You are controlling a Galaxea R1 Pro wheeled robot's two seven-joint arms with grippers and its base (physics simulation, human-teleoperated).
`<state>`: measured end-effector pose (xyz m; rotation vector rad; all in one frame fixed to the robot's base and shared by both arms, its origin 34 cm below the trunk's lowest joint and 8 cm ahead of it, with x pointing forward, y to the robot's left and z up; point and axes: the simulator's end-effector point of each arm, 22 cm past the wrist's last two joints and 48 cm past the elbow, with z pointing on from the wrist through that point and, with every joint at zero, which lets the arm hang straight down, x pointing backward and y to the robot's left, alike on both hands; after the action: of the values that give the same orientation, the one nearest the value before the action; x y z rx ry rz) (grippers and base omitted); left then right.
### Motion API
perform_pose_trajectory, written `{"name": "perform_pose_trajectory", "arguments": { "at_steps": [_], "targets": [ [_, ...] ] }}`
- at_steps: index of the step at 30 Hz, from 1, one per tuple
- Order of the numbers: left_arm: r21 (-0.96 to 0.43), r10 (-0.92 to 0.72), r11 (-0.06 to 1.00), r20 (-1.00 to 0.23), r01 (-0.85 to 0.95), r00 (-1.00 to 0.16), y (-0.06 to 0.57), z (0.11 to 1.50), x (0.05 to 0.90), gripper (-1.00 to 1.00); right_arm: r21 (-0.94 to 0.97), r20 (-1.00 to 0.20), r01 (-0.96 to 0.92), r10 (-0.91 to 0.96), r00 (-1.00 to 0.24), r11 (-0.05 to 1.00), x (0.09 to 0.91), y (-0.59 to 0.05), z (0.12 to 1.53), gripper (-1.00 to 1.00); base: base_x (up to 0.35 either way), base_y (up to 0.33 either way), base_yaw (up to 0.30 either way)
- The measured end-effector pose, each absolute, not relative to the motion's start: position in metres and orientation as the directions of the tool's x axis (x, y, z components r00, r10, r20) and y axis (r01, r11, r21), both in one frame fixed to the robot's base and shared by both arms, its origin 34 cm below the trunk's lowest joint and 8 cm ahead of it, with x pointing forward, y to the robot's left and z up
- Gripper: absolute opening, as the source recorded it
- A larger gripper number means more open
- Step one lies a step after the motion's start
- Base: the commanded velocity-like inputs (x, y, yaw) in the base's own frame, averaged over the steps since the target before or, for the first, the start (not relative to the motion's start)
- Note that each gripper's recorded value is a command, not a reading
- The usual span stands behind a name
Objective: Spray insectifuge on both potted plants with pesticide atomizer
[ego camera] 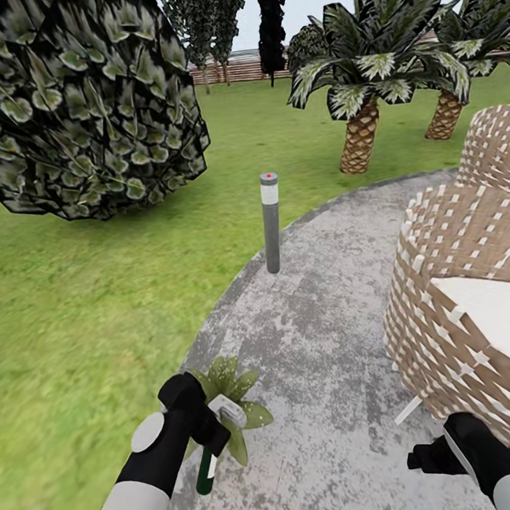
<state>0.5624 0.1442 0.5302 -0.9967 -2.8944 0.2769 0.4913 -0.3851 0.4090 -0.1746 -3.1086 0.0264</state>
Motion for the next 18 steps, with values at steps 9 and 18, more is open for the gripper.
{"name": "perform_pose_trajectory", "arguments": {
  "at_steps": [9,18],
  "targets": [
    [-0.183,0.618,0.773,-0.003,0.608,-0.786,0.144,0.553,0.566,-1.00,-0.017,0.013,0.112,0.112,-0.994,0.994,0.498,-0.385,0.432,1.00,0.000,0.000,0.000],
    [-0.180,0.618,0.773,-0.007,0.609,-0.786,0.144,0.555,0.568,-1.00,-0.016,0.012,0.112,0.112,-0.994,0.994,0.498,-0.385,0.433,1.00,0.000,0.000,0.000]
  ]
}}
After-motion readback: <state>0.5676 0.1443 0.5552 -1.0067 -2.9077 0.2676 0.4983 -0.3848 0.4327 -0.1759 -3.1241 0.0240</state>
